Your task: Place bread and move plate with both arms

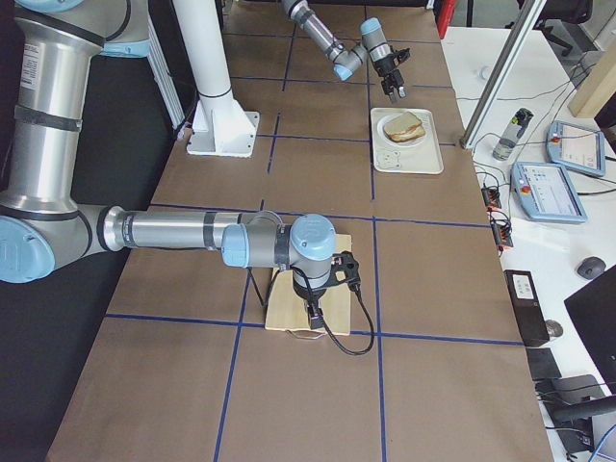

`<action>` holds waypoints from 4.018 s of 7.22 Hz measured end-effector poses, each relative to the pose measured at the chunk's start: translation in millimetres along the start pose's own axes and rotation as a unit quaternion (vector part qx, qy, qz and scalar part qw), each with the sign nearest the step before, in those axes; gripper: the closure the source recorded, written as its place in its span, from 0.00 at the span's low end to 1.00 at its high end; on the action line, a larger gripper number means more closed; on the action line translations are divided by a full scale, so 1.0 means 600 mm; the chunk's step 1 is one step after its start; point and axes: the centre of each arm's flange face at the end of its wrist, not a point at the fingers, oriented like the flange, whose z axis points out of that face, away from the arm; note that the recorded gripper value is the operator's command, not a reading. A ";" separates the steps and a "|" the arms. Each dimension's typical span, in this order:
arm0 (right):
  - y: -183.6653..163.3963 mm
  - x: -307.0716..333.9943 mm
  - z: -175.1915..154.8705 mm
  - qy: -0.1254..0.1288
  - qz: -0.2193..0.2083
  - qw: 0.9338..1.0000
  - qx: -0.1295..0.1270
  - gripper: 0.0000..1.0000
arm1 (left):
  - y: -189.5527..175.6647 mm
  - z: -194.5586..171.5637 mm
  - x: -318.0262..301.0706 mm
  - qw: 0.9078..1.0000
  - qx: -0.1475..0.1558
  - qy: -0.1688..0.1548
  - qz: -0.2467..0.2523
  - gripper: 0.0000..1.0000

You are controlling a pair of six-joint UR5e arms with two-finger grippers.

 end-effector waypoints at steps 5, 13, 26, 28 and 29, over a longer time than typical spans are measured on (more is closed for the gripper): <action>-0.001 -0.001 -0.001 0.000 0.000 1.000 0.001 0.00 | -0.158 -0.229 -0.031 0.974 -0.070 -0.176 0.125 0.00; 0.002 0.001 0.002 -0.001 0.001 1.000 -0.001 0.00 | -0.337 -0.785 -0.472 0.839 -0.217 -0.382 0.322 0.00; 0.014 0.013 0.019 -0.005 0.009 1.000 -0.012 0.00 | -0.212 -0.926 -0.537 0.875 -0.188 -0.401 0.195 0.00; 0.014 0.014 0.022 -0.005 0.010 1.000 -0.013 0.00 | -0.209 -0.926 -0.534 0.875 -0.188 -0.400 0.197 0.00; 0.014 0.014 0.022 -0.005 0.010 1.000 -0.014 0.00 | -0.209 -0.926 -0.533 0.875 -0.188 -0.399 0.197 0.00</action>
